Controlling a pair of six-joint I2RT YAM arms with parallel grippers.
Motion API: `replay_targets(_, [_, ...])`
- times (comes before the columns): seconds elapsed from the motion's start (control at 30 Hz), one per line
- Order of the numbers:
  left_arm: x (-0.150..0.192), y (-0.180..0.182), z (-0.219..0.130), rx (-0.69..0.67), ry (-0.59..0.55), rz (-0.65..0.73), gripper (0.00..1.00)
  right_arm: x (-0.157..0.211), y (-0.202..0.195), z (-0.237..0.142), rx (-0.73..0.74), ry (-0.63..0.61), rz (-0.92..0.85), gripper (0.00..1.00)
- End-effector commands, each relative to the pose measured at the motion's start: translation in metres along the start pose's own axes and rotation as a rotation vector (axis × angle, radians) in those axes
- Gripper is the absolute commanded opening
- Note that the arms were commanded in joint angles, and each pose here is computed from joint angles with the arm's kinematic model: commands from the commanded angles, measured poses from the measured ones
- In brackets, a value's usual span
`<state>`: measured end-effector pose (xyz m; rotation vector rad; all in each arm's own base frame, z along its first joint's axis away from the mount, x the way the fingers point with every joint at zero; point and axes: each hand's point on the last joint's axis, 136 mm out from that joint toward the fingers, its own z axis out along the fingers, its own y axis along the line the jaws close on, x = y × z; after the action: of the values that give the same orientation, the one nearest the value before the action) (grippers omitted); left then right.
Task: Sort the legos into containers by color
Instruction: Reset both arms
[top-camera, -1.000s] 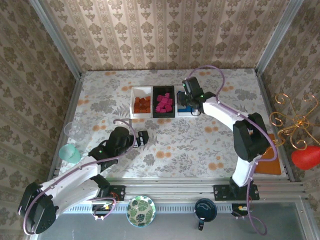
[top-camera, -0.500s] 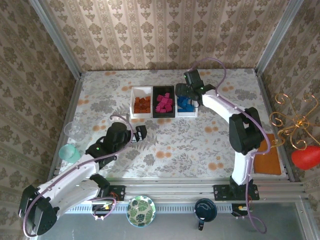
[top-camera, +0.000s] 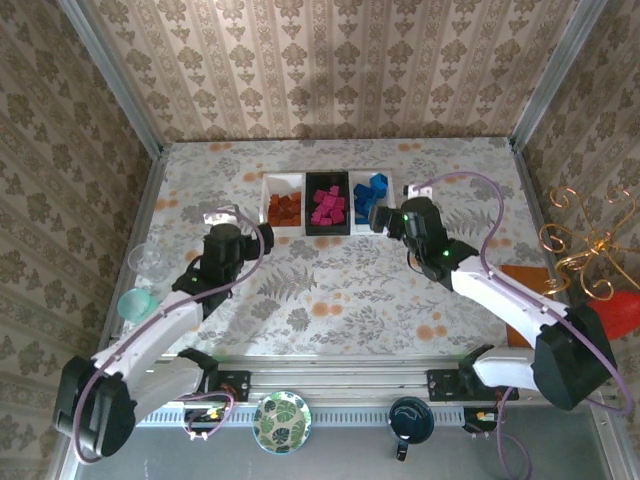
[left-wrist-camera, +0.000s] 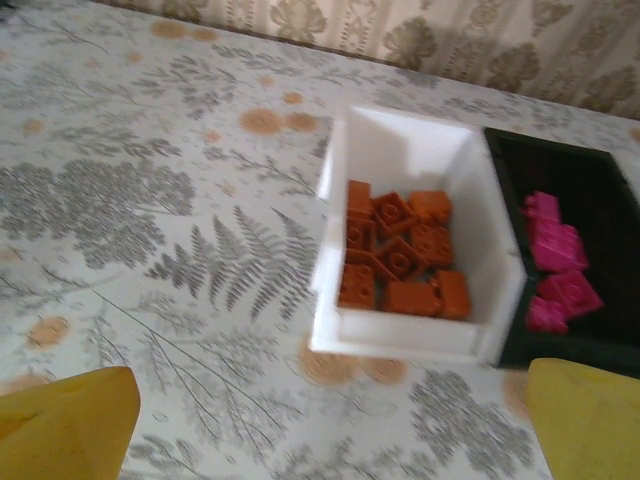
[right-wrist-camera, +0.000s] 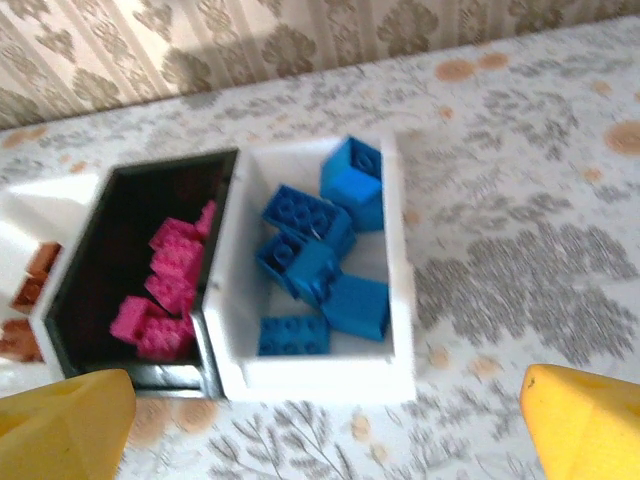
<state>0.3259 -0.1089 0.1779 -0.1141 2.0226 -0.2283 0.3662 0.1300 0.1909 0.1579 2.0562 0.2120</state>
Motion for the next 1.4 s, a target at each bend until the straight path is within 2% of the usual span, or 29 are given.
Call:
replay_targets(0.0, [-0.027,0.021,0.017,-0.079,-0.093,0.067,1.00,-0.007,-0.023,-0.010,0.103,-0.082,0.076,1.00])
replay_targets(0.13, [-0.041,0.062,0.039,-0.267,-0.084,0.260,1.00,-0.006,-0.034,-0.016,0.143,-0.091,0.064,1.00])
replay_targets(0.3, [-0.026,0.112,0.060,-0.386,-0.021,0.342,1.00,-0.008,-0.043,-0.015,0.178,-0.071,-0.002,1.00])
replay_targets(0.4, [-0.009,0.122,0.071,-0.374,-0.033,0.380,1.00,-0.007,-0.048,-0.011,0.203,-0.053,-0.048,1.00])
replay_targets(0.5, [-0.002,0.122,0.075,-0.340,-0.107,0.414,1.00,-0.008,-0.051,-0.009,0.207,-0.062,-0.083,1.00])
replay_targets(0.57, [-0.001,0.112,0.081,-0.249,-0.117,0.390,1.00,-0.010,-0.049,-0.008,0.178,-0.085,-0.113,1.00])
replay_targets(0.63, [0.006,0.110,0.087,-0.223,-0.124,0.404,1.00,-0.012,-0.052,-0.007,0.161,-0.108,-0.120,1.00])
replay_targets(0.8, [0.021,0.125,0.090,-0.138,-0.111,0.293,1.00,-0.012,-0.075,0.003,0.161,-0.139,-0.128,1.00])
replay_targets(0.83, [0.017,0.124,0.090,-0.136,-0.143,0.310,1.00,-0.010,-0.080,0.004,0.160,-0.147,-0.137,1.00])
replay_targets(0.87, [0.022,0.124,0.090,-0.130,-0.098,0.290,1.00,-0.011,-0.085,0.004,0.164,-0.158,-0.144,1.00])
replay_targets(0.9, [0.018,0.124,0.090,-0.131,-0.131,0.295,1.00,-0.011,-0.092,0.003,0.177,-0.169,-0.145,1.00])
replay_targets(1.0, [0.018,0.125,0.090,-0.142,-0.135,0.300,1.00,-0.011,-0.113,-0.002,0.208,-0.202,-0.161,1.00])
replay_targets(1.1, [0.013,0.144,0.081,-0.284,-0.177,0.265,1.00,-0.006,-0.132,-0.003,0.253,-0.206,-0.185,1.00])
replay_targets(1.37, [0.015,0.137,0.084,-0.250,-0.160,0.282,1.00,0.016,-0.145,0.030,0.228,-0.224,-0.218,1.00])
